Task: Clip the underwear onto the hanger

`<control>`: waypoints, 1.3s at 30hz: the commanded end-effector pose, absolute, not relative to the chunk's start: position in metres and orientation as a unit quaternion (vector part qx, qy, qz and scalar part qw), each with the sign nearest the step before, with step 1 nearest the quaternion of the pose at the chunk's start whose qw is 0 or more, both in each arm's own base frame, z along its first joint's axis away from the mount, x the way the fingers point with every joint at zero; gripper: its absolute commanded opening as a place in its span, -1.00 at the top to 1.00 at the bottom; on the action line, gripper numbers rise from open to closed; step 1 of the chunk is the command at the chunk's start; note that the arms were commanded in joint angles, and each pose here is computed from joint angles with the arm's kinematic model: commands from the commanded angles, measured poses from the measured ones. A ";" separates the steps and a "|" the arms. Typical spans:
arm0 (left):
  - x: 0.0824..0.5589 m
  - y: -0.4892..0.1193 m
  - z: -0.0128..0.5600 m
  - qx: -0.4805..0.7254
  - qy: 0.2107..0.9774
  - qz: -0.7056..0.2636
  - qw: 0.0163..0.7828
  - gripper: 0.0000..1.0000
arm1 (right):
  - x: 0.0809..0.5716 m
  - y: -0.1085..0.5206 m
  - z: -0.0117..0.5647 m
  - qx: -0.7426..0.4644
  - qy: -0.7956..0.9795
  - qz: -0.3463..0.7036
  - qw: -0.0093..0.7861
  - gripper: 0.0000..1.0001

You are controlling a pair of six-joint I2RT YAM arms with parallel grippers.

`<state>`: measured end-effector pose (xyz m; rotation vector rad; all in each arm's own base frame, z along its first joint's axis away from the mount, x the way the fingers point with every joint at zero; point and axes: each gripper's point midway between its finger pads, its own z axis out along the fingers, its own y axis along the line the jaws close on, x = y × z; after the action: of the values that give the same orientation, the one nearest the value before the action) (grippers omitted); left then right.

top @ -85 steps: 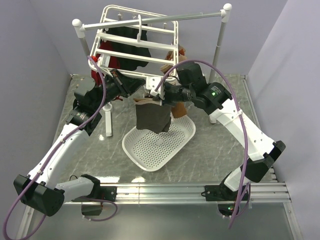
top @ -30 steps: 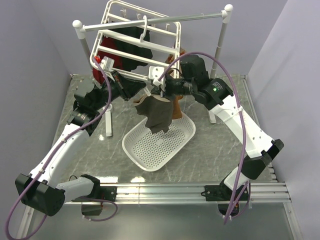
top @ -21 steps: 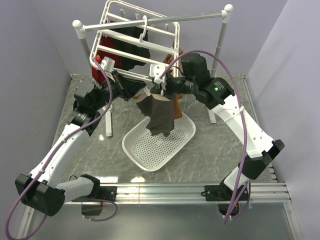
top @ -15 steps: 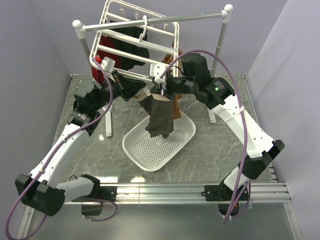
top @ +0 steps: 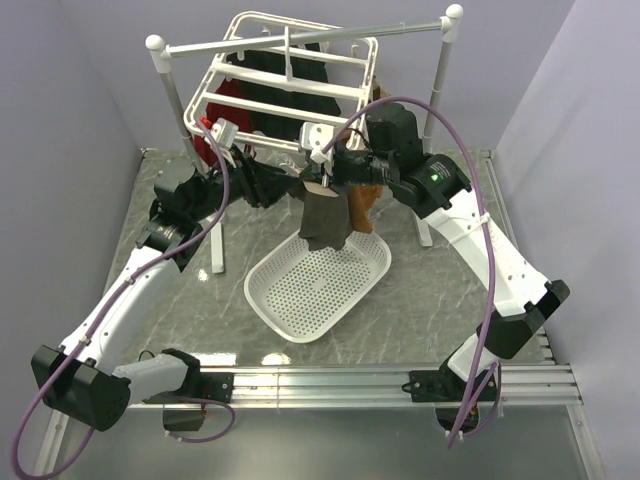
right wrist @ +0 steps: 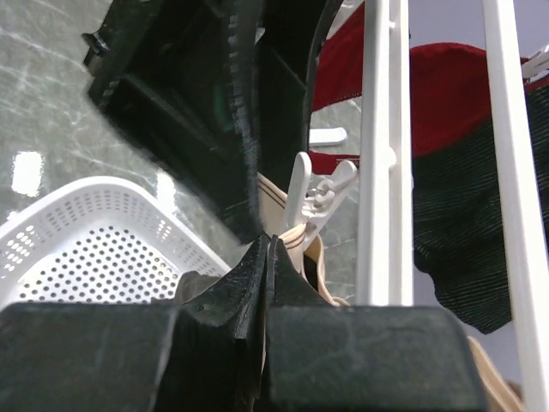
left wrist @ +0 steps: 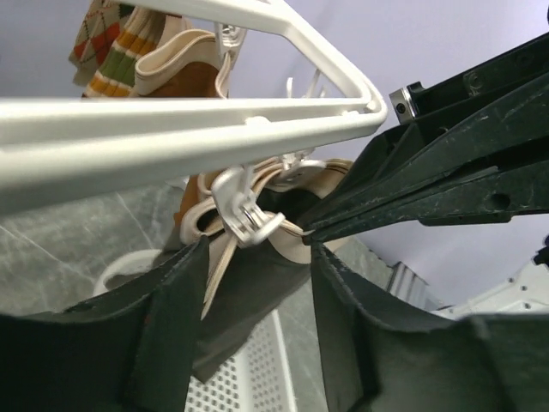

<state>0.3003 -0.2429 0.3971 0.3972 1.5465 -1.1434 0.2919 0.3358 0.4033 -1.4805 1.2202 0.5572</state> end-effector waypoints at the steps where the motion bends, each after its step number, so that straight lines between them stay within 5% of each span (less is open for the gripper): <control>1: 0.295 -0.244 0.411 0.166 0.649 -0.495 0.554 -0.14 | 0.290 0.336 0.434 -0.612 0.485 0.234 0.579 1.00; 10: 0.277 -0.233 0.415 0.147 0.643 -0.498 0.563 -0.83 | 0.294 0.333 0.434 -0.603 0.490 0.221 0.590 1.00; 12: 0.271 -0.229 0.414 0.144 0.644 -0.495 0.566 -0.85 | 0.293 0.333 0.434 -0.602 0.490 0.222 0.590 0.93; 16: 0.260 -0.222 0.398 0.124 0.660 -0.493 0.553 -0.88 | 0.285 0.336 0.433 -0.609 0.485 0.226 0.585 0.36; 24: 0.227 -0.206 0.372 0.105 0.679 -0.490 0.537 -0.99 | 0.267 0.335 0.442 -0.597 0.491 0.240 0.587 -0.04; 29: 0.213 -0.195 0.367 0.108 0.688 -0.468 0.544 -0.99 | 0.248 0.316 0.457 -0.565 0.510 0.251 0.598 -0.47; 39: 0.215 -0.161 0.336 0.150 0.773 -0.340 0.514 -0.99 | 0.236 0.228 0.439 -0.459 0.592 0.203 0.630 -0.68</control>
<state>0.2147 -0.1741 0.3447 0.2939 1.7914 -0.9405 0.2253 0.2544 0.4391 -1.1908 1.2915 0.5054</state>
